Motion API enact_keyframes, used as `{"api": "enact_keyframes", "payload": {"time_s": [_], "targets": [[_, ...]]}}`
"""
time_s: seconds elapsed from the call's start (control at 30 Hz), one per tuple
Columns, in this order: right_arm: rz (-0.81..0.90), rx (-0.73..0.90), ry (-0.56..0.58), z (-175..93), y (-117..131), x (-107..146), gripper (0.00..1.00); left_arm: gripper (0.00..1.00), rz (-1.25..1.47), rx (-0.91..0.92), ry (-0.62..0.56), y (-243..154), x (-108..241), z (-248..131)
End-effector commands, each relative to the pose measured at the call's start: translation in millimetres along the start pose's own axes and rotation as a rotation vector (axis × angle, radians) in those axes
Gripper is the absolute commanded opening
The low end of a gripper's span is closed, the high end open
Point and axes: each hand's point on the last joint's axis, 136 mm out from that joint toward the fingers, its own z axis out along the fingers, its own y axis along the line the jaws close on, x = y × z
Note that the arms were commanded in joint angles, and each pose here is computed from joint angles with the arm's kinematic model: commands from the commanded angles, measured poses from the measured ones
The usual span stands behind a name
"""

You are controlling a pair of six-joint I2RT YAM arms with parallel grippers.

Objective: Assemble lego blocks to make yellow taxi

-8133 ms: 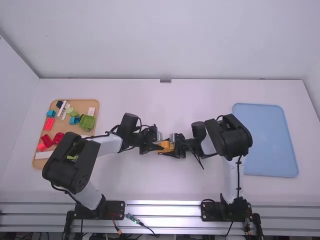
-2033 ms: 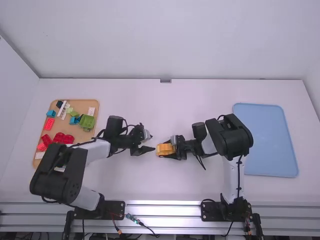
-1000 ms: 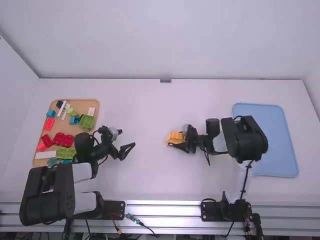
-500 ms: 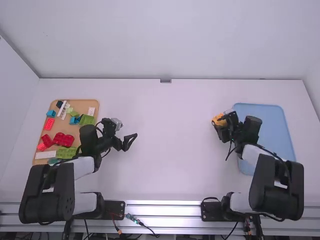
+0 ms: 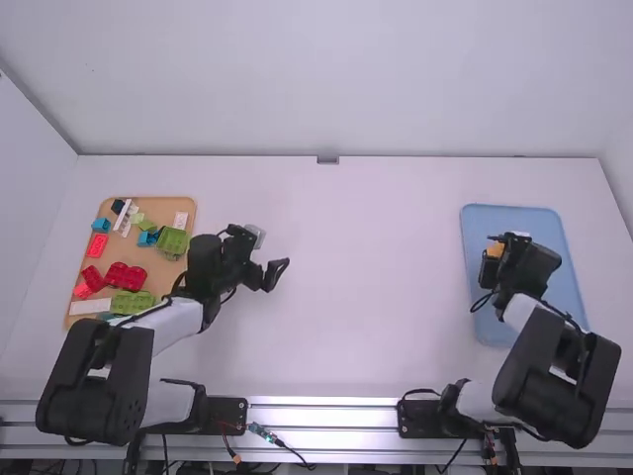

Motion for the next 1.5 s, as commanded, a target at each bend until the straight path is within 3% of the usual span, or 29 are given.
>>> {"api": "enact_keyframes", "payload": {"time_s": [0.0,0.23,0.33,0.37,0.5,0.53,0.87,1.07,1.27,1.33,1.47], "targets": [[0.022,0.023,0.045,7,-8,16,0.36,0.99,0.01,-0.016,-0.014,2,-9,1],[0.074,0.033,0.093,25,-17,41,0.37,0.99,0.007,-0.019,-0.008,3,-6,1],[0.081,0.024,0.123,29,-16,47,0.43,0.99,0.005,-0.022,-0.01,4,-7,1],[0.08,0.02,0.133,29,-15,47,0.54,0.99,0.005,-0.024,-0.011,5,-7,1],[0.065,0.005,0.147,30,-10,43,0.77,0.99,0.025,-0.019,-0.007,4,-6,1],[0.065,0.003,0.152,30,-9,43,1.0,0.99,0.032,-0.02,-0.005,4,-5,1],[0.145,0.08,0.286,17,-27,37,0.99,0.99,0.029,-0.022,0.0,2,-5,2],[0.206,0.069,0.314,-11,-20,11,0.99,0.99,0.005,-0.1,0.058,9,-2,6],[0.167,0.038,0.281,-48,2,-18,0.99,0.99,-0.045,-0.178,0.213,8,-5,5],[0.119,0.011,0.241,-68,21,-32,0.99,0.99,-0.055,-0.225,0.261,5,-14,0],[0.088,0.009,0.185,-91,40,-47,0.99,0.99,-0.058,-0.25,0.263,-2,-27,-9]]}}
